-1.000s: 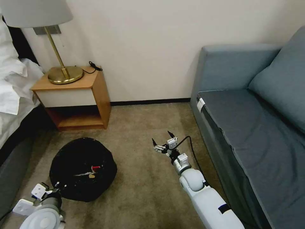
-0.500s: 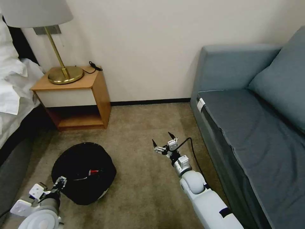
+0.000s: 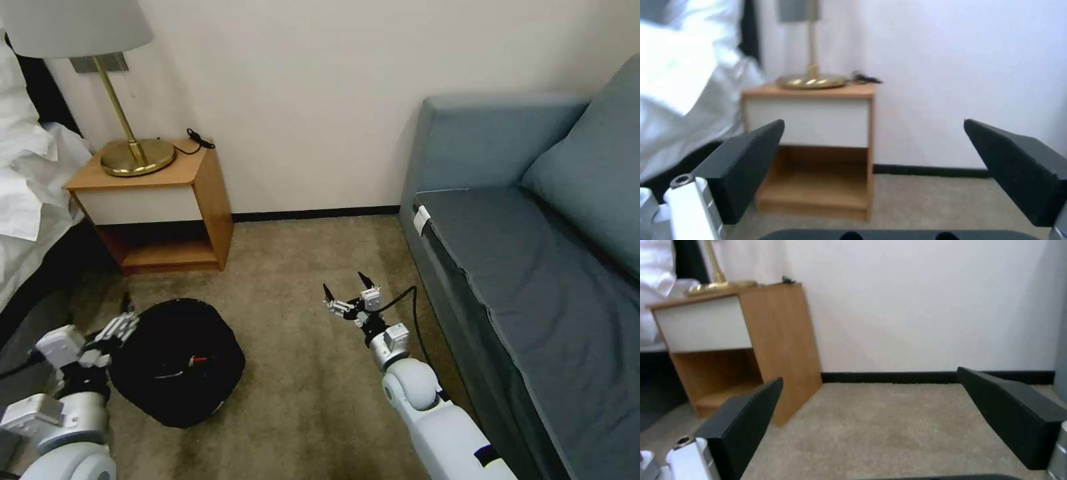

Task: Pick up the trash bin, then pick up the garbage on the floor and place it into the trash bin.

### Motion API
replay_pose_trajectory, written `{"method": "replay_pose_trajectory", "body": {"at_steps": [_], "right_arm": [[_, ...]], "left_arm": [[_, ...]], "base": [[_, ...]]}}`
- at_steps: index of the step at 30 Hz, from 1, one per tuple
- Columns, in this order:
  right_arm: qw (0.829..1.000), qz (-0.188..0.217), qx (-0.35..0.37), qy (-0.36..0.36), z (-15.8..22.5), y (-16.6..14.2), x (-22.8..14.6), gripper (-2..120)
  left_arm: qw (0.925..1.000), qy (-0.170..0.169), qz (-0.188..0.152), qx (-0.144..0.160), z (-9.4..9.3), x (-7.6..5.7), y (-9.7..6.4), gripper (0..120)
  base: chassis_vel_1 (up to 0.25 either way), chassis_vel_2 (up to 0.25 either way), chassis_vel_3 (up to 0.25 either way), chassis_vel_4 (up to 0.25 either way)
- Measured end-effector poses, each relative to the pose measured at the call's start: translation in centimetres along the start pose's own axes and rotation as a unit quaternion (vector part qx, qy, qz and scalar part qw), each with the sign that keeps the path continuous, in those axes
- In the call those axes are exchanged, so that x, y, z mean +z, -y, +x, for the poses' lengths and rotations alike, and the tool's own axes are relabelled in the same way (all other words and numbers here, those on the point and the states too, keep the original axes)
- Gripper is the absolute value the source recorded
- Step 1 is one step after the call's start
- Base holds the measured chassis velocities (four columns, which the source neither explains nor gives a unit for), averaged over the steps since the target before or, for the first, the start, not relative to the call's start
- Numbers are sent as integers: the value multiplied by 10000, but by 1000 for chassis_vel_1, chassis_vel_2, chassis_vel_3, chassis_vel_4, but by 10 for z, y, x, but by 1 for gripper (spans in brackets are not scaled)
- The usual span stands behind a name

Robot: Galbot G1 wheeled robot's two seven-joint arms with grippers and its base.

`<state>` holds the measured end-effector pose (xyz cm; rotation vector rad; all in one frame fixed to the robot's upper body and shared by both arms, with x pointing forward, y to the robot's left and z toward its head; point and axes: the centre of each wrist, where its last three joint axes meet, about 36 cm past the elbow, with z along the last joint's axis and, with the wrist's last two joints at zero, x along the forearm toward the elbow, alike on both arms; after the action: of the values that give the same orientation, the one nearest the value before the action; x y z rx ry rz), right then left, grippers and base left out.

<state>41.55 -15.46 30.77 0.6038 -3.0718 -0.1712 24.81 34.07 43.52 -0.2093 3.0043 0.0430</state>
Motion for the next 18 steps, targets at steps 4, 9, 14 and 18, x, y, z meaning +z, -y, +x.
{"method": "replay_pose_trajectory", "body": {"at_steps": [4, 9, 14, 18], "right_arm": [[9996, -236, 95, 99, 5, 1, -9, 100], [9989, -405, 130, 218, 13, 3, -13, 100], [9976, -604, 268, 223, 17, 3, -14, 100], [9967, -695, 361, 208, 17, 1, -14, 100]], "left_arm": [[9995, 72, -163, 246, 0, 13, 0, 100], [9991, 107, -178, 366, 0, 23, -1, 100], [9994, 108, -85, 322, -6, 29, 3, 100], [9996, 54, -59, 278, -9, 33, 2, 100]], "base": [[0, 0, 0, 0], [0, 0, 0, 0], [0, 0, 0, 0], [0, 0, 0, 0]]}}
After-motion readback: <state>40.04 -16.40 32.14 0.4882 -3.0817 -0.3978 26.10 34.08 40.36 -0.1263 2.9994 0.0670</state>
